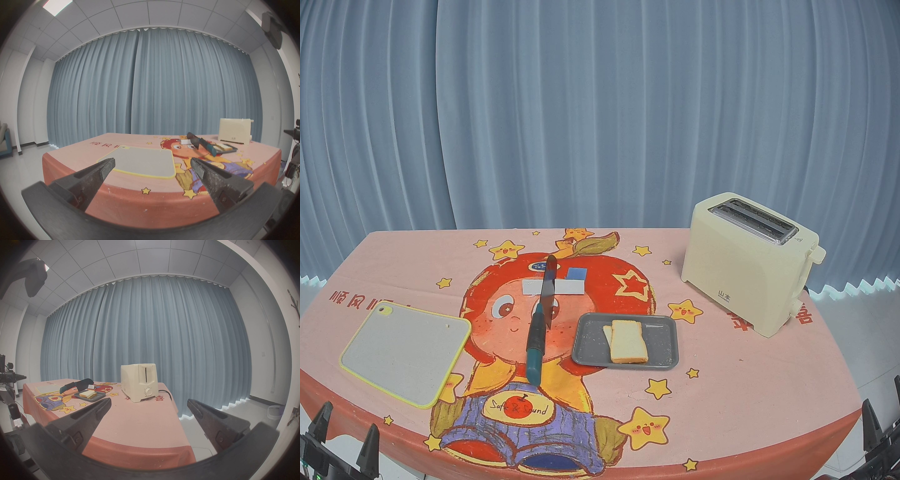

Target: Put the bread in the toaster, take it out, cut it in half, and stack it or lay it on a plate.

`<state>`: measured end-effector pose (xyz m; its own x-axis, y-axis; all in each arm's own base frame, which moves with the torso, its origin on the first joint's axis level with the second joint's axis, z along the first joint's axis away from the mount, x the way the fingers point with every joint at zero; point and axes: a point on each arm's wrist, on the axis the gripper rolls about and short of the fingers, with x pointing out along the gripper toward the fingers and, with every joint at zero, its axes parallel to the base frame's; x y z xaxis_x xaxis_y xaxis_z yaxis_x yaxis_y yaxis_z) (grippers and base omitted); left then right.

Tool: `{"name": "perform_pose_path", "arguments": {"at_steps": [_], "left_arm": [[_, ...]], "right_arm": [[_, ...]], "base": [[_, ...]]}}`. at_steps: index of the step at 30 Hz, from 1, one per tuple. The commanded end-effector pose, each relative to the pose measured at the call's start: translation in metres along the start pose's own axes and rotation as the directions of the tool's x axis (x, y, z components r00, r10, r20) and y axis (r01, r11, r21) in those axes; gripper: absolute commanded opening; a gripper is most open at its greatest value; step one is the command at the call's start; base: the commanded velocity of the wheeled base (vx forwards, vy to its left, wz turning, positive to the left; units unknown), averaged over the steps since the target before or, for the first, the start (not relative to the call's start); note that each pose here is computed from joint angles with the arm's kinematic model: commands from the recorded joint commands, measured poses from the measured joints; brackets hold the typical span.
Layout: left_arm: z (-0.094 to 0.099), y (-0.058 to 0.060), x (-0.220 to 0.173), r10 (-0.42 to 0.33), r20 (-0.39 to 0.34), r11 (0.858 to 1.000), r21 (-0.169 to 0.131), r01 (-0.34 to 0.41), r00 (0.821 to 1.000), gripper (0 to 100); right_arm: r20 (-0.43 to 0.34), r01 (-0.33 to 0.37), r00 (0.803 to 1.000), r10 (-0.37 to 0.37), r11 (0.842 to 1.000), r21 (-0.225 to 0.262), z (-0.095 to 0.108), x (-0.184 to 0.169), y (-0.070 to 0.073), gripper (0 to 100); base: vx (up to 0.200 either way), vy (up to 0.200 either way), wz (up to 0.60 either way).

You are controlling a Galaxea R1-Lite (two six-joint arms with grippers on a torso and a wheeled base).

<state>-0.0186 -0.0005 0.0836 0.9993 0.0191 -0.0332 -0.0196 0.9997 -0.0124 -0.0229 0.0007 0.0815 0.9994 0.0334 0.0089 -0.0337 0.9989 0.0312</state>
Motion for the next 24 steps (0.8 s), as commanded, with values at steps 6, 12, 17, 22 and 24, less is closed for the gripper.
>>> {"name": "perform_pose_path", "arguments": {"at_steps": [6,12,17,22,24], "left_arm": [[-0.0076,0.0004,-0.0025,-0.038,0.014,0.999,0.026,0.037,0.999,100],[-0.0073,0.0009,-0.0025,-0.015,0.018,1.000,0.001,0.015,1.000,100],[-0.0071,0.0014,-0.0025,0.008,0.019,1.000,-0.020,-0.008,1.000,100],[-0.0074,0.0012,-0.0025,-0.001,0.016,1.000,0.002,0.001,1.000,100],[-0.0074,0.0012,-0.0025,-0.001,0.016,1.000,0.004,0.001,1.000,100]], "right_arm": [[-0.001,0.000,1.000,0.000,1.000,-0.001,-0.0052,0.0000,-0.0001,100],[-0.001,-0.002,1.000,0.002,1.000,0.001,-0.0052,0.0000,-0.0002,100],[-0.001,0.000,1.000,0.000,1.000,0.001,-0.0052,0.0000,-0.0001,100],[-0.001,0.000,1.000,0.000,1.000,0.001,-0.0052,0.0000,-0.0001,100],[-0.001,-0.002,1.000,0.002,1.000,0.001,-0.0052,0.0000,-0.0002,100]], "base": [[0.000,0.000,0.00],[0.000,0.000,0.00],[0.000,0.000,0.00],[0.000,0.000,0.00],[0.000,0.000,0.00]]}}
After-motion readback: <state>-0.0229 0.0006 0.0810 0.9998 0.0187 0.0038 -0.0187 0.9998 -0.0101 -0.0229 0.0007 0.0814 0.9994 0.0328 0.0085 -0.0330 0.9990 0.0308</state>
